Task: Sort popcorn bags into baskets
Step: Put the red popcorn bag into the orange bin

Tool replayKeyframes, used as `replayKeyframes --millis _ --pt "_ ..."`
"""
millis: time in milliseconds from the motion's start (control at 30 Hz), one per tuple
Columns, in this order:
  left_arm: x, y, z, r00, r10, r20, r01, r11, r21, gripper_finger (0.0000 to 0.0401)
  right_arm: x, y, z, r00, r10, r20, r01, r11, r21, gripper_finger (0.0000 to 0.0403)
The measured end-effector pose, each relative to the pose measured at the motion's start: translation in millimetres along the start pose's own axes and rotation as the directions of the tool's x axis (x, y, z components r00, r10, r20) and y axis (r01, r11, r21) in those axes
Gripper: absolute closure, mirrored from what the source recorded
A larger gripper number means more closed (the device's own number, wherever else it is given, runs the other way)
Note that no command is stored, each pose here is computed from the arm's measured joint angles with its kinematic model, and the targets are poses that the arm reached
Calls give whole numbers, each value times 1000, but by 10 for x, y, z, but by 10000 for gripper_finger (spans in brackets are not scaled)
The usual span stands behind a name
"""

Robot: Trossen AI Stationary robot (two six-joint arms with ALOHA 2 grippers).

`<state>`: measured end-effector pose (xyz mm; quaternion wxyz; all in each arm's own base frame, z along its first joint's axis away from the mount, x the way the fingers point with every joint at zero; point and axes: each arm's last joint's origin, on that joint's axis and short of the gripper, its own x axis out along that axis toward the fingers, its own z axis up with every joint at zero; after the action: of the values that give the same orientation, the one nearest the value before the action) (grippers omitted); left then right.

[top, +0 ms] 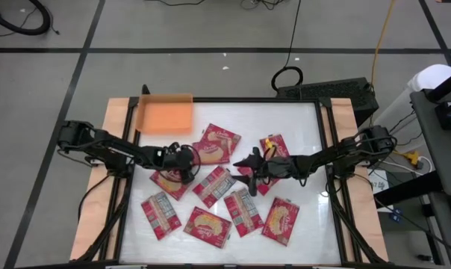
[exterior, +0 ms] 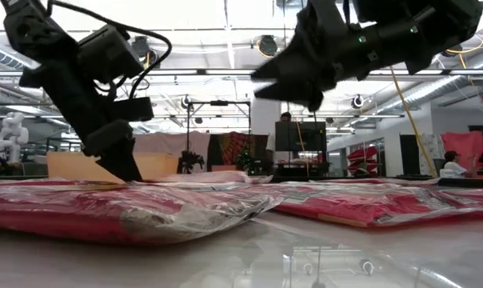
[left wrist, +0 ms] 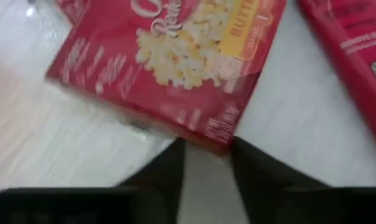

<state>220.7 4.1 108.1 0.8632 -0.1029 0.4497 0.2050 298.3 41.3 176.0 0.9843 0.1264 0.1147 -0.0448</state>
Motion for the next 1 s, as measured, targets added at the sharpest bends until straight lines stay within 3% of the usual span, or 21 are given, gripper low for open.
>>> replayKeyframes --millis 67,133,367,600,700,833,1000 --pt "10 12 -15 1000 3 10 -3 1000 5 362 -6 35 32 999 19 38 -19 1000 7 177" --pt "11 10 -7 1000 7 22 -8 1000 30 387 -11 59 46 998 28 57 -29 999 17 177" --pt "-119 -119 77 986 -10 165 -23 980 200 398 6 63 44 997 -72 42 68 994 87 177" --pt "-301 -261 179 960 -2 280 -102 929 355 399 153 112 277 960 -261 -101 258 965 -36 177" --pt "-327 -308 184 953 5 303 -134 904 406 400 206 -45 400 940 -314 -132 312 949 -34 177" --pt "-328 -314 177 953 7 302 -136 904 406 400 279 -401 596 968 -187 -165 197 980 42 176" --pt "-331 -315 184 951 9 310 -142 901 410 400 378 -964 688 967 -75 -244 112 983 142 176"
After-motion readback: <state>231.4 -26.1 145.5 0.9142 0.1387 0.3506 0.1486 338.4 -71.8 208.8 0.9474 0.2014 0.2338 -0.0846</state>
